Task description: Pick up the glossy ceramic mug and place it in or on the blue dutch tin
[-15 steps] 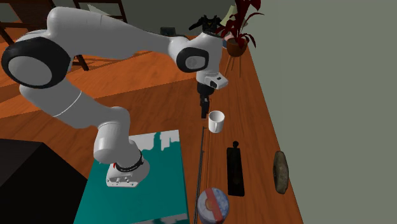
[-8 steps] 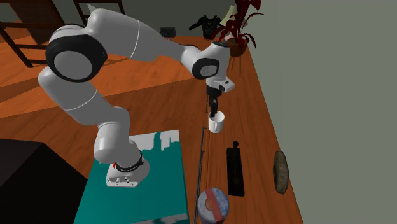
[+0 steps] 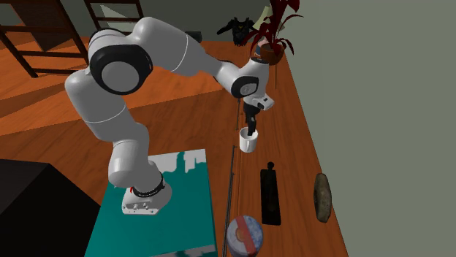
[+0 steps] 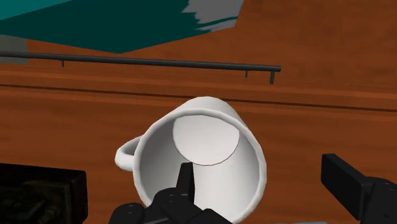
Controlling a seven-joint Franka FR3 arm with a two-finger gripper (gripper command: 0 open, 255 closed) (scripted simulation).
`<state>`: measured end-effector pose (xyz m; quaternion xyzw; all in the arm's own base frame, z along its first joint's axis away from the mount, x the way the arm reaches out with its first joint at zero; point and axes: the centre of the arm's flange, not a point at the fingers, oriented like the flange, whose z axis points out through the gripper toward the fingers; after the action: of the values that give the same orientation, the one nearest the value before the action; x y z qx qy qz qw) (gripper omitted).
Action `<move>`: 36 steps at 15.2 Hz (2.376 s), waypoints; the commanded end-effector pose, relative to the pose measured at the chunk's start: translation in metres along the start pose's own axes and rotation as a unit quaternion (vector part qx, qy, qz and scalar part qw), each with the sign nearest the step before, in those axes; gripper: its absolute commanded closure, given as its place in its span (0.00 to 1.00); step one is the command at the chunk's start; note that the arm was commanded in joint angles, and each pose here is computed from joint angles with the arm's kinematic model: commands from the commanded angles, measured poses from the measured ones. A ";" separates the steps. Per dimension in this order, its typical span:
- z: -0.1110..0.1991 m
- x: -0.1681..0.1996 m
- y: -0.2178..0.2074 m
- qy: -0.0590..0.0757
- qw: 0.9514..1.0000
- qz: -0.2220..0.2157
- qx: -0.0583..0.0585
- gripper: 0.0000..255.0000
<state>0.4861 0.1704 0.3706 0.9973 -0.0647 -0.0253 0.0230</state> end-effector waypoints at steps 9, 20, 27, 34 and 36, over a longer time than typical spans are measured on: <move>0.024 -0.001 0.000 0.000 1.000 0.000 0.000 0.00; 0.024 -0.001 0.000 0.000 1.000 0.000 0.000 1.00; -0.008 -0.002 0.001 0.000 1.000 0.000 0.000 1.00; -0.044 -0.004 0.003 0.000 1.000 0.000 0.000 1.00; -0.055 -0.004 0.003 0.000 1.000 0.000 0.000 1.00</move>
<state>0.4835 0.1710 0.4202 0.9973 -0.0648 -0.0248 0.0228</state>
